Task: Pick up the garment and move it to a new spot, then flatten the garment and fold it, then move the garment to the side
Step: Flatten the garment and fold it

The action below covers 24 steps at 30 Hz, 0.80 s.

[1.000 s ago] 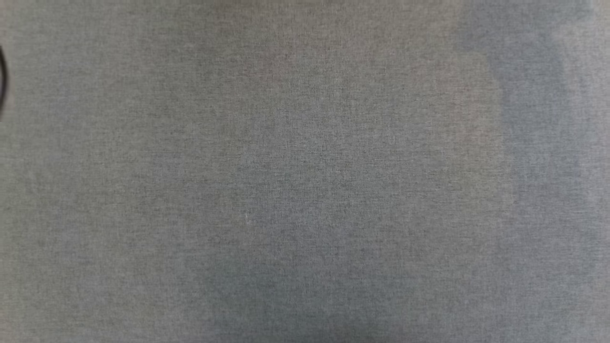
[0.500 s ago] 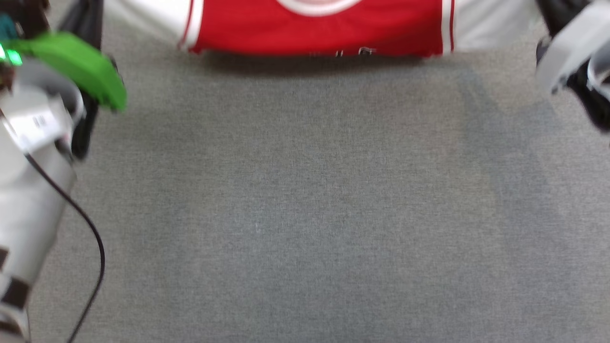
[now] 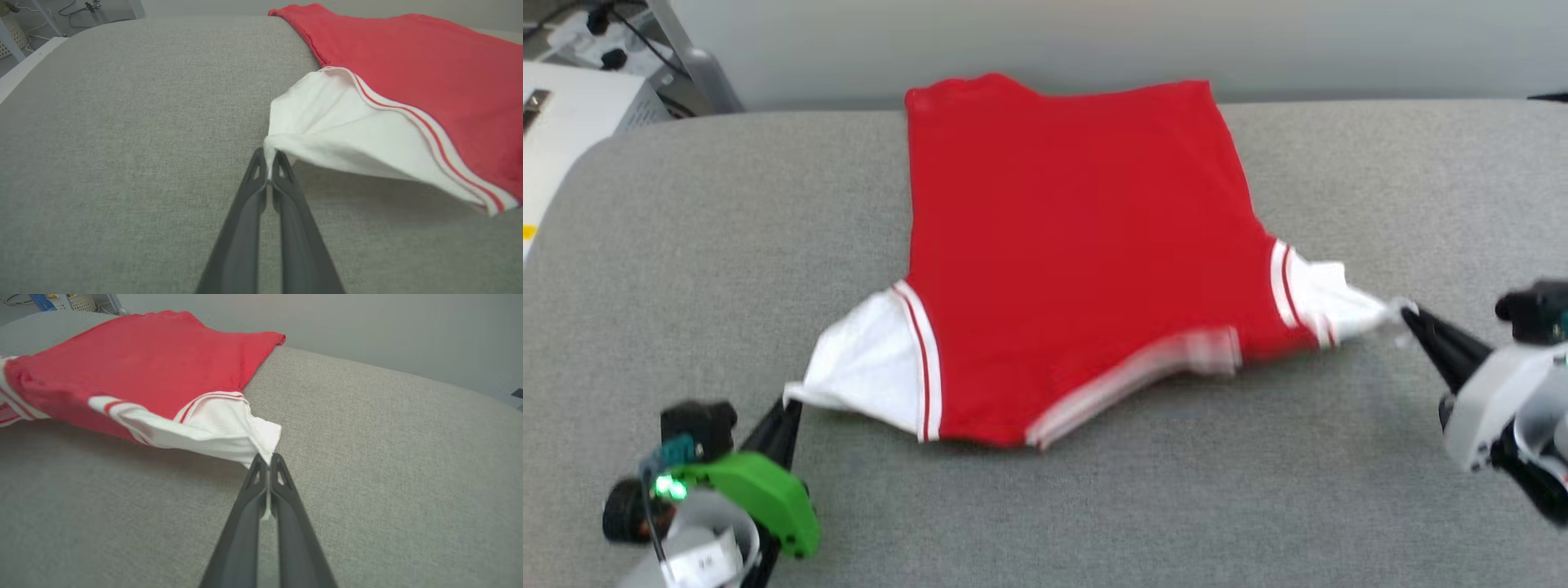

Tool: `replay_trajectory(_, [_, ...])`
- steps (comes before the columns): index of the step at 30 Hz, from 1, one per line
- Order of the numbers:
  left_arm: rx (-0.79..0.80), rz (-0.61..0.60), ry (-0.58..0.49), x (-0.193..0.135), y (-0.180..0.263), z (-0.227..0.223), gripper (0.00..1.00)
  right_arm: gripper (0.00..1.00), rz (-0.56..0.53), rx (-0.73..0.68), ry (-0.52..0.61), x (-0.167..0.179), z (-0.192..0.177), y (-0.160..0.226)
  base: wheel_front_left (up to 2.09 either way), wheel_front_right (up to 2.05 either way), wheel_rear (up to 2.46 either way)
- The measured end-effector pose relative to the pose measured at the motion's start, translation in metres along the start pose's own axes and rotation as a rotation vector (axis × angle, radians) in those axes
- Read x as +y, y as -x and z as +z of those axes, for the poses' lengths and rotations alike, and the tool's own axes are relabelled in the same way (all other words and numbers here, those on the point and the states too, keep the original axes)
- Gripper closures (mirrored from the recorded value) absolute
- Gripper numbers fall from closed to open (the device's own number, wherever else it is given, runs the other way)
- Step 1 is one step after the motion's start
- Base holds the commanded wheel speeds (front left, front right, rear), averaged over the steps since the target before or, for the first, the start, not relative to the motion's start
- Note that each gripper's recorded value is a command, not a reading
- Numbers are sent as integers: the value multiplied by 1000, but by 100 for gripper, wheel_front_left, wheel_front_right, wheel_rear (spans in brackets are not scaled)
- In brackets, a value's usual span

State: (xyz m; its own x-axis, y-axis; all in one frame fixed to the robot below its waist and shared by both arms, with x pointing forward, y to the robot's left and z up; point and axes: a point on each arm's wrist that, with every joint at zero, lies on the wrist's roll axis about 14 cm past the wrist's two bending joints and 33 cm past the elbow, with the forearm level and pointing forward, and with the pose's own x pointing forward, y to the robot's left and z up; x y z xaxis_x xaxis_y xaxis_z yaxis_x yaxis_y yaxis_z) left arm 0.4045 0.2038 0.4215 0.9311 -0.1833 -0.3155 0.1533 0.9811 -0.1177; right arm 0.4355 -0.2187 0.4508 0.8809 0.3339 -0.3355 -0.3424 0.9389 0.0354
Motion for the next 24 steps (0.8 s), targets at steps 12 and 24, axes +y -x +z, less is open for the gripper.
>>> replay_trajectory(12, [112,92,48,-3,70,-53,100,100,-79,115,-131,12,-86,82,0,0,0])
replay_trajectory(24, [146,126,48,1,75,-67,100,45,-58,292,-210,35,-129,111,0,0,0])
